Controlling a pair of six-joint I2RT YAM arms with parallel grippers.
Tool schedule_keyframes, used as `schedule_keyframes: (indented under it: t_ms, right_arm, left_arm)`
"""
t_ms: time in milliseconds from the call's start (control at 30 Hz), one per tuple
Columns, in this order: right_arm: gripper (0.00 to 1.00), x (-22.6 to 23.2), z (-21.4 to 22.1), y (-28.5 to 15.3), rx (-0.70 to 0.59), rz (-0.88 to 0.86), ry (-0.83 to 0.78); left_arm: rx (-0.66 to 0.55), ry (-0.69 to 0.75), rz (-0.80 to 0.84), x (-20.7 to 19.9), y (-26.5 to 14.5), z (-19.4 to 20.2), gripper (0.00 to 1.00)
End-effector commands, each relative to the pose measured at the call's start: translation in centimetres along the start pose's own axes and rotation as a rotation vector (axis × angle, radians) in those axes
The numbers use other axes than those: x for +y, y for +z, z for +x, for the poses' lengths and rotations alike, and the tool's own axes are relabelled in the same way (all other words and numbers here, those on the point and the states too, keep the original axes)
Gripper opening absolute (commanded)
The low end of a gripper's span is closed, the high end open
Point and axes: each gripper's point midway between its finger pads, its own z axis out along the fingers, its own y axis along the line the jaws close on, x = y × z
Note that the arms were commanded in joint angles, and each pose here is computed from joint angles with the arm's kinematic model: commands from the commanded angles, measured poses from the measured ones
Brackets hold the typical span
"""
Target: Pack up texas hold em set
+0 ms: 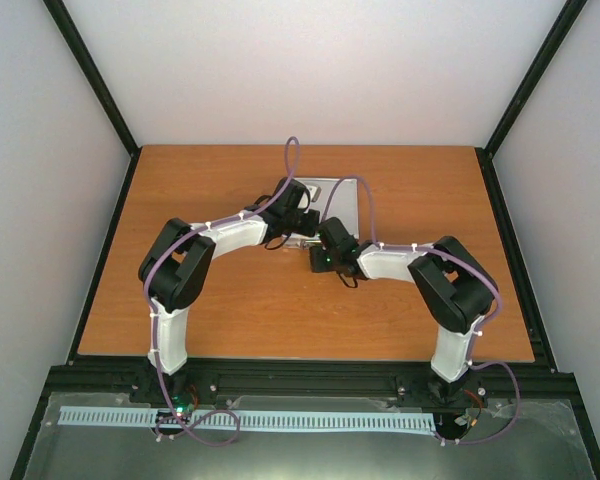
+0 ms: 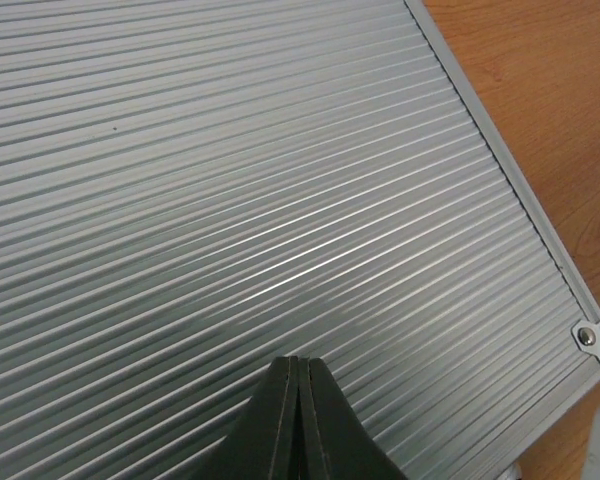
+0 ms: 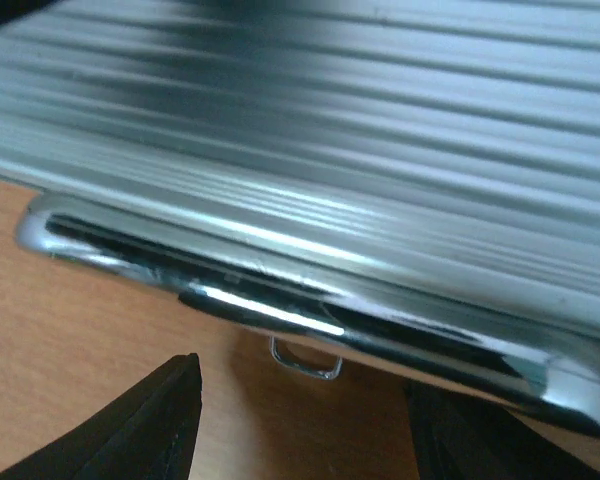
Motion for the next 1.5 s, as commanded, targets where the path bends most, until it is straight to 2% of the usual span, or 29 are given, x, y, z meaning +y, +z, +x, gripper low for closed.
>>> schedule_keyframes:
  t_ms: [0, 233, 367, 433, 533, 600, 800, 1133, 1467]
  right_arm:
    - [0.58, -2.8, 2.0, 2.7, -0.001, 0.142, 0.021]
    - [0.55, -1.4, 2.2, 3.8, 0.007, 0.065, 0.027]
    - [0.50, -0.1, 2.3, 3.1, 0.011, -0.015, 0.061]
    - [0.41, 0.4, 2.4, 2.7, 0.025, -0.046, 0.083]
    - [0.22, 0.5, 2.8, 2.3, 0.046, -0.048, 0.102]
    - [0.18, 0.1, 2.9, 2.1, 0.049, -0.029, 0.103]
    - [0.18, 0.7, 2.3, 1.2, 0.067, -0.039, 0.071]
    - [0.37, 2.7, -0.5, -2.4, 0.133, -0.067, 0.022]
    - [0.37, 2.5, -2.1, -2.3, 0.054, -0.082, 0.035]
  left_arm:
    - [0.392, -0.028, -0.138, 4.2, 1.1, 12.6, 0.01]
    - [0.395, -0.026, -0.145, 4.3, 0.9, 12.8, 0.01]
    - [0.396, -0.028, -0.148, 4.5, 0.9, 13.0, 0.01]
    - [0.399, -0.029, -0.146, 4.5, 1.0, 13.2, 0.01]
    - [0.399, -0.031, -0.145, 4.5, 1.0, 13.3, 0.01]
    - [0.397, -0.031, -0.144, 4.5, 0.9, 13.3, 0.01]
    - [0.397, -0.032, -0.146, 4.5, 0.9, 13.4, 0.01]
    - [0.392, -0.040, -0.143, 4.6, 1.0, 13.7, 0.01]
    - [0.390, -0.037, -0.141, 4.5, 0.7, 13.8, 0.01]
